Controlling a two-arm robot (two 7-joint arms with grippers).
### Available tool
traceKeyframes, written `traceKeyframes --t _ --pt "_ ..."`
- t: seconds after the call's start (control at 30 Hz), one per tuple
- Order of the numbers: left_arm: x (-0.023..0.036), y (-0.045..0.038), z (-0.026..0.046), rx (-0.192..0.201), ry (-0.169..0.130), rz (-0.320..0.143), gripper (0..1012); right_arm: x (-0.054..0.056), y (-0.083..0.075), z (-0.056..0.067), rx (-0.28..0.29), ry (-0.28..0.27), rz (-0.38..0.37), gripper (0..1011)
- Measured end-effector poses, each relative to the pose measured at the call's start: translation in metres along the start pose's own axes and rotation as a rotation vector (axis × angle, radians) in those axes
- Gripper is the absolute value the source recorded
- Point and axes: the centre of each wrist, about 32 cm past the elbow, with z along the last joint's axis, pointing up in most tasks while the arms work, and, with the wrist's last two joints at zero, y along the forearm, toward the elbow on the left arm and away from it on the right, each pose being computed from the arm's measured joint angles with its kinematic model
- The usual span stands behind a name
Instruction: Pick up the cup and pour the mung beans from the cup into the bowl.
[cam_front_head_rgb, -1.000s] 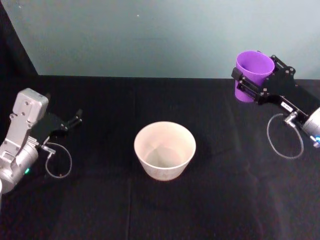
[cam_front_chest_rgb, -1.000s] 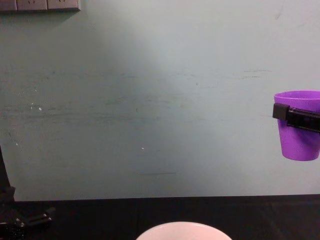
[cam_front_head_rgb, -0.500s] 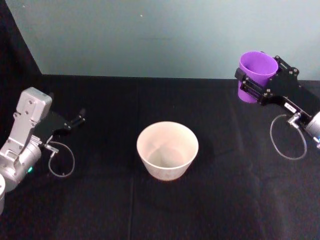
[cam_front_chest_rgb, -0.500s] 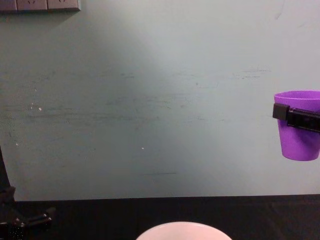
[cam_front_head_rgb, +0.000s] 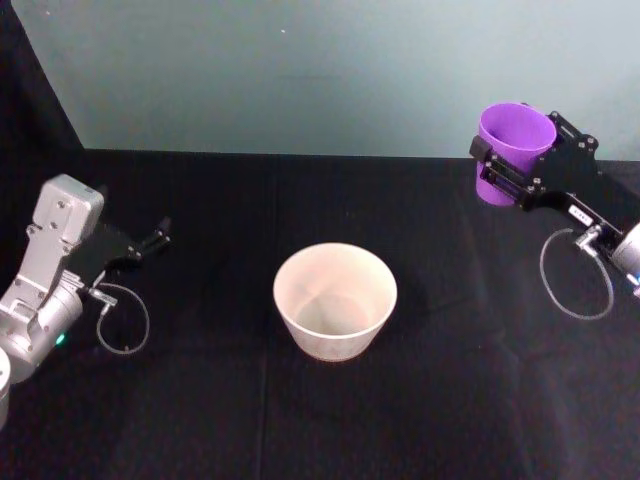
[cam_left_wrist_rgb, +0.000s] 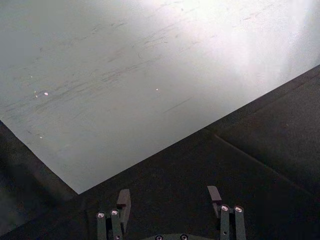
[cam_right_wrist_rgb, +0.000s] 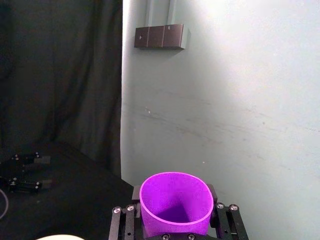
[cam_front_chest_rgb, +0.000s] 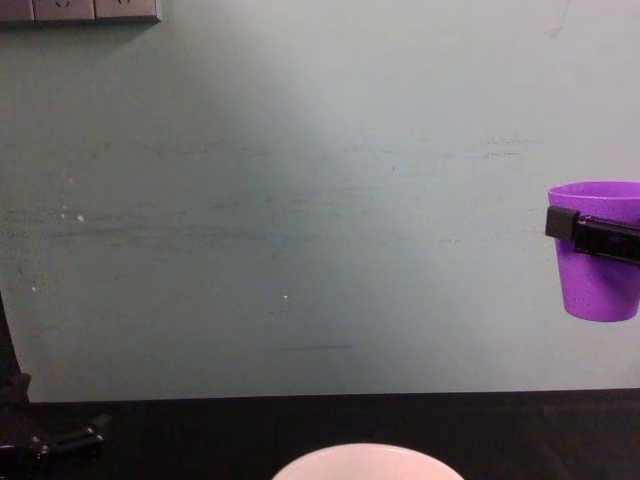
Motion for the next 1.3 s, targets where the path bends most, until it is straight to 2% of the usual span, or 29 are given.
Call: traceKeyframes --t 0.17,0.47,0.7,0.87,0.9,1.0,1.13,1.23,1.3 --pt "0.0000 0.0000 0.0000 0.000 0.000 0.000 1000 0.001 0.001 -0.001 0.003 -0.001 0.005 736" --pt "0.0000 0.0000 0.0000 0.000 0.000 0.000 1000 0.005 0.018 -0.006 0.012 -0.012 0.050 736" --pt "0.0000 0.0000 0.0000 0.000 0.000 0.000 1000 0.002 0.025 -0.016 -0.017 -0.070 0.100 735" --pt "0.0000 0.0000 0.0000 0.000 0.000 0.000 1000 -0.007 0.028 -0.024 -0.067 -0.182 0.157 736" --pt "0.0000 0.0000 0.0000 0.000 0.000 0.000 1000 -0.010 0.029 -0.025 -0.086 -0.230 0.174 735" --pt "0.0000 0.0000 0.0000 0.000 0.000 0.000 1000 -0.015 0.030 -0.025 -0.105 -0.304 0.200 736" --pt "0.0000 0.0000 0.0000 0.000 0.000 0.000 1000 -0.022 0.031 -0.024 -0.128 -0.439 0.241 735" --pt "0.0000 0.0000 0.0000 0.000 0.000 0.000 1000 -0.026 0.032 -0.023 -0.141 -0.514 0.266 735" --pt "0.0000 0.0000 0.0000 0.000 0.000 0.000 1000 -0.027 0.032 -0.023 -0.146 -0.546 0.278 735"
